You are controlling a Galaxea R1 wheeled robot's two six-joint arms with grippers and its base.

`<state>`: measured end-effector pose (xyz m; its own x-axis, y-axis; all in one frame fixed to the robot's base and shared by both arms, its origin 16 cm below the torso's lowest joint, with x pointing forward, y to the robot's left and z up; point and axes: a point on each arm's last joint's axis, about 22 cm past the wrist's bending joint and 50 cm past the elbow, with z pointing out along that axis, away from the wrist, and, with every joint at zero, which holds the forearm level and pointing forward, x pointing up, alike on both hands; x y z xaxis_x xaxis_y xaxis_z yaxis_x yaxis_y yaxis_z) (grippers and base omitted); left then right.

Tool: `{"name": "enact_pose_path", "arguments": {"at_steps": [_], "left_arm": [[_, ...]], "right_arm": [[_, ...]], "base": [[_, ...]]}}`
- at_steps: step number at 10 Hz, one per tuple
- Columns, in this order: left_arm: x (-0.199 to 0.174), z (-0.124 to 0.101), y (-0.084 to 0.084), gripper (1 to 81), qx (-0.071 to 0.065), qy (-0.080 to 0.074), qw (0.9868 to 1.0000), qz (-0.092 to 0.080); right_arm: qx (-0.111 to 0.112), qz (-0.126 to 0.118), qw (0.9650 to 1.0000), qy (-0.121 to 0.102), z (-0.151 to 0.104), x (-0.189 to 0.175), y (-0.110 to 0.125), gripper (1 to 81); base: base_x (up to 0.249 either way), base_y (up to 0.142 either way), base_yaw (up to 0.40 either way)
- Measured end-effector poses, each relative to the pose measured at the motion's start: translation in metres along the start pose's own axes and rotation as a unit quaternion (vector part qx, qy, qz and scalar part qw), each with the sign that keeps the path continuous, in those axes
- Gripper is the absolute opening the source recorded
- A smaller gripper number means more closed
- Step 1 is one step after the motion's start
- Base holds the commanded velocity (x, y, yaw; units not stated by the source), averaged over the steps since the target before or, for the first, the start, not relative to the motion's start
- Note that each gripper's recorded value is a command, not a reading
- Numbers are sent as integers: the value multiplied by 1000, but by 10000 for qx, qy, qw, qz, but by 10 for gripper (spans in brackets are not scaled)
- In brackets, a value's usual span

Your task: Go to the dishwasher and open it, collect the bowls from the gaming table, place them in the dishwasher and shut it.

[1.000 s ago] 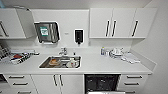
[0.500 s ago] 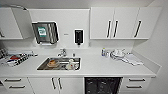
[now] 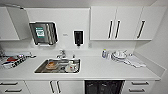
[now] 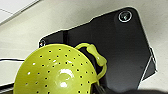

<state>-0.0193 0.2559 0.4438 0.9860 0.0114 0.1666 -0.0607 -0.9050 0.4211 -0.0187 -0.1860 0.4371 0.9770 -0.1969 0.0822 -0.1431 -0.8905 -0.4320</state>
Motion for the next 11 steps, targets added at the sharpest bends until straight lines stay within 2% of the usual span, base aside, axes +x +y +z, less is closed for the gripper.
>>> {"name": "enact_pose_path", "arguments": {"at_steps": [5, 11], "left_arm": [[-2, 1, 2, 10, -14, -10, 10000, -6], [-4, 3, 9, 10, -60, -20, 10000, -9]], "right_arm": [[3, -10, 10000, 12, 0, 2, 0, 10], [-7, -7, 10000, 7, -1, 2, 1, 10]], "base": [[111, 0, 0], [0, 0, 0]]}}
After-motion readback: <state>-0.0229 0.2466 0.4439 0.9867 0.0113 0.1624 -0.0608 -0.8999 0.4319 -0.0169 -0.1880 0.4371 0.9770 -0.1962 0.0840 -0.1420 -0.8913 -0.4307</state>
